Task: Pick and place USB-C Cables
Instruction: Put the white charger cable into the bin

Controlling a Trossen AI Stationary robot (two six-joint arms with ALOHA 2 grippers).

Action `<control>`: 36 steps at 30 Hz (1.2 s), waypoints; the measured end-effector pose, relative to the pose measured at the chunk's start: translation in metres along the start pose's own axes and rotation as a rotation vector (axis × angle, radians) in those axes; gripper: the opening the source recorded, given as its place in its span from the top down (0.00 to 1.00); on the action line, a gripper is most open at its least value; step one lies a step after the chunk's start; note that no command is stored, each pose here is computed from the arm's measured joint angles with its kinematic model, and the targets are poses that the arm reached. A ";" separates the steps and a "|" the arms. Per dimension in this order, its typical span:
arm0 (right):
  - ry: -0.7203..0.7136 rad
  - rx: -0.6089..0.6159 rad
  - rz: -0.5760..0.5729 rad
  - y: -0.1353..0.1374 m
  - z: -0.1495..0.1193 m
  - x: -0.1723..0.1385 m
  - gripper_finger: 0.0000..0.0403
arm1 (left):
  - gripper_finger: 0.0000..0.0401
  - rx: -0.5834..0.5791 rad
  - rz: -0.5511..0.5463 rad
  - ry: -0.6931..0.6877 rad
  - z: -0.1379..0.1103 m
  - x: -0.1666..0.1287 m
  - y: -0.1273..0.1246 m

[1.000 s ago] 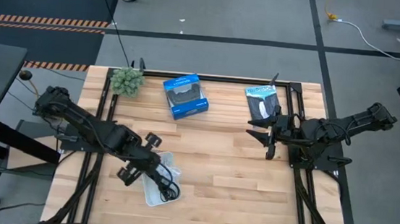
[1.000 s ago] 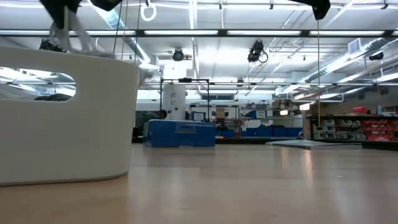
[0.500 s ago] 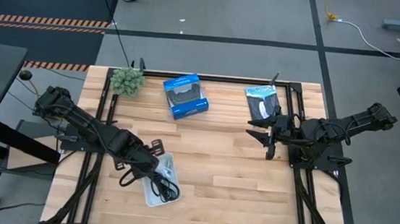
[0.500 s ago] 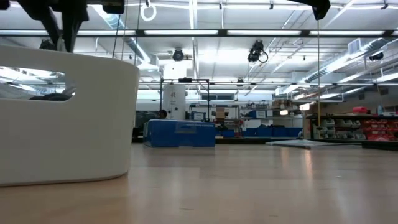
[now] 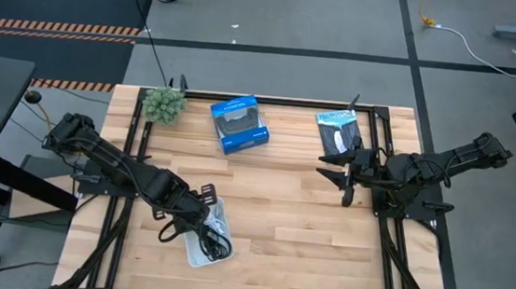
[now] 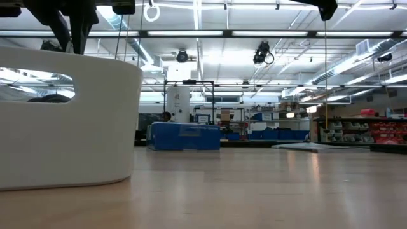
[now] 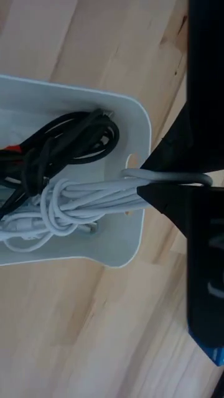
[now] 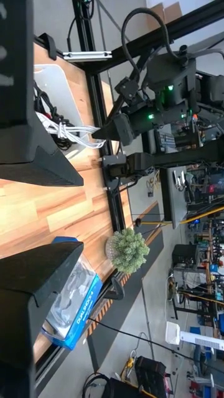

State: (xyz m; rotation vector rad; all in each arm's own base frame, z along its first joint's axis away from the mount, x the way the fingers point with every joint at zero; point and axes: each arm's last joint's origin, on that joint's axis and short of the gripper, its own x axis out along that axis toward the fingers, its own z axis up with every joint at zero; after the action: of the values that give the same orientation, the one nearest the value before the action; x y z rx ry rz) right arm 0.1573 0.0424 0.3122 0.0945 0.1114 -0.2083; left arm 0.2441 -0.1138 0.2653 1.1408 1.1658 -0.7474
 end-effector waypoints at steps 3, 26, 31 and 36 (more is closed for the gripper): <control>-0.001 0.001 0.000 0.000 0.000 0.000 0.60 | 0.96 0.001 0.017 -0.003 -0.001 -0.004 -0.001; 0.014 0.037 -0.002 0.002 -0.002 0.004 0.60 | 0.96 0.015 0.043 -0.142 0.005 -0.025 -0.014; 0.041 0.065 0.001 0.006 -0.007 0.009 0.60 | 0.96 0.052 0.067 -0.142 0.005 -0.021 -0.010; 0.041 0.078 0.015 0.013 -0.009 0.014 0.60 | 0.96 0.060 0.056 -0.191 0.007 -0.016 -0.003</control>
State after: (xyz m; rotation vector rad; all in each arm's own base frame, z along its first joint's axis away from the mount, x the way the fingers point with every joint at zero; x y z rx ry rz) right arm 0.1728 0.0527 0.3029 0.1774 0.1438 -0.1961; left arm 0.2386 -0.1226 0.2798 1.1213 0.9540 -0.8339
